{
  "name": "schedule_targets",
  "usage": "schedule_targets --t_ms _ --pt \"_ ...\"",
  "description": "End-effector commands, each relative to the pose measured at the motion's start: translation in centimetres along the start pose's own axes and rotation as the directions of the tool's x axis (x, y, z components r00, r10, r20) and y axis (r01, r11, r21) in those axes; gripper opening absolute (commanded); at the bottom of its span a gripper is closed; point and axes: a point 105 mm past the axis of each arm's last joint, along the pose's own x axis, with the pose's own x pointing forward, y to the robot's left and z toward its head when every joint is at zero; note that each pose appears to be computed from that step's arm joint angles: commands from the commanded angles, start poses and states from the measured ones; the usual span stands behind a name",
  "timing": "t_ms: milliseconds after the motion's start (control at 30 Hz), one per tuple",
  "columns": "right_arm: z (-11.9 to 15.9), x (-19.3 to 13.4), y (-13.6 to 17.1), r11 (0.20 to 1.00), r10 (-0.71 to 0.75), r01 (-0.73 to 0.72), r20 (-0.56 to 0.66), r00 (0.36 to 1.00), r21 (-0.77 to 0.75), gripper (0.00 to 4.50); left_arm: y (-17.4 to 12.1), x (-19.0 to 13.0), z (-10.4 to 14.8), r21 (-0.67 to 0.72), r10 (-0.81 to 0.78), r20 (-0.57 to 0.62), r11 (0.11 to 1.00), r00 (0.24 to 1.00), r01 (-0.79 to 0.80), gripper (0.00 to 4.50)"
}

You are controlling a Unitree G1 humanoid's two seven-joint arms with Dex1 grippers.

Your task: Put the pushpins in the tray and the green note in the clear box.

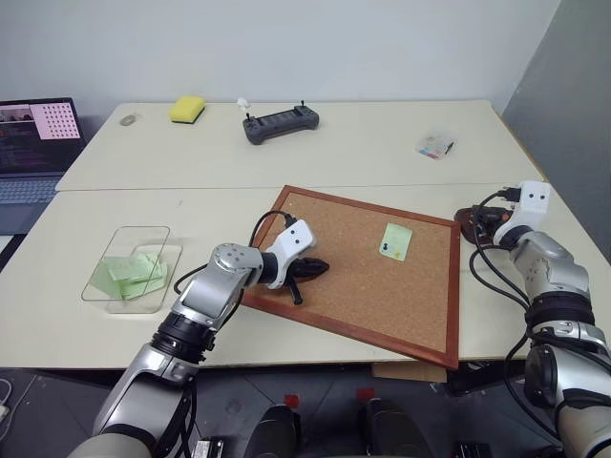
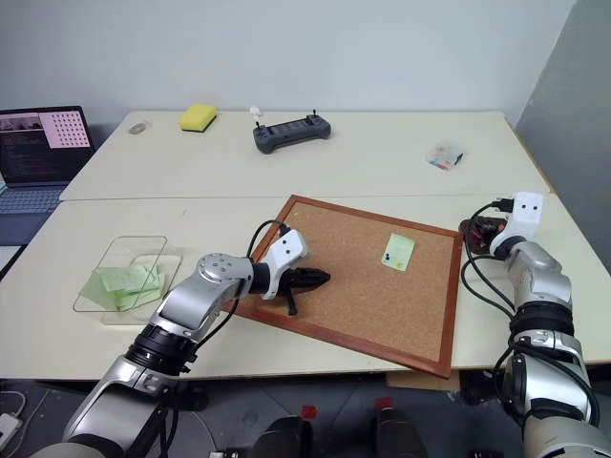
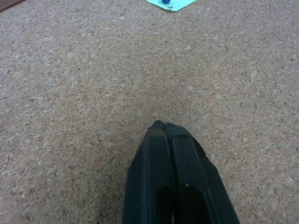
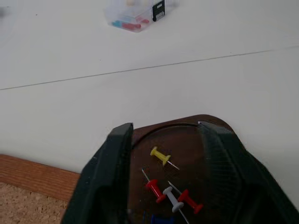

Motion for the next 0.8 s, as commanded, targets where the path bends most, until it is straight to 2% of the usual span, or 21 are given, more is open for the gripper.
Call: schedule_targets --t_ms 33,100,167,233,400,567,667,800 --pt "2.7 -0.3 -0.4 1.000 -0.002 0.005 0.091 0.996 -0.031 3.18 0.3 -0.2 -2.4 -0.033 0.028 -0.093 0.999 0.995 -0.031 0.00" --pt "3.3 -0.4 0.2 0.998 0.038 -0.033 0.116 0.993 -0.045 3.57 0.2 -0.2 -2.4 -0.033 0.026 -0.092 0.999 0.995 -0.029 0.00" --pt "3.8 -1.0 2.3 0.982 0.180 -0.171 0.128 0.975 -0.080 3.95 0.2 -0.1 -2.3 -0.033 0.025 -0.091 0.999 0.996 -0.028 0.00" --pt "2.9 -2.6 5.8 0.895 0.419 -0.396 0.081 0.904 -0.206 3.95 0.2 -0.1 -2.3 -0.031 0.025 -0.091 0.999 0.996 -0.028 0.00" --pt "0.7 -6.3 10.0 0.696 0.683 -0.663 -0.029 0.730 -0.277 3.95 0.3 0.0 -2.2 -0.028 0.024 -0.089 0.999 0.996 -0.027 0.00" --pt "-2.1 -8.7 12.7 0.539 0.798 -0.792 -0.125 0.589 -0.287 3.95 0.2 0.2 -1.9 -0.021 0.022 -0.083 1.000 0.996 -0.023 0.00" --pt "-3.0 -8.5 13.4 0.521 0.806 -0.803 -0.145 0.574 -0.288 3.95 0.2 0.1 -1.9 -0.019 0.020 -0.082 1.000 0.996 -0.021 0.00" --pt "-3.8 -7.3 13.9 0.541 0.790 -0.790 -0.147 0.595 -0.288 3.95 0.1 0.1 -1.9 -0.018 0.018 -0.083 1.000 0.996 -0.020 0.00"
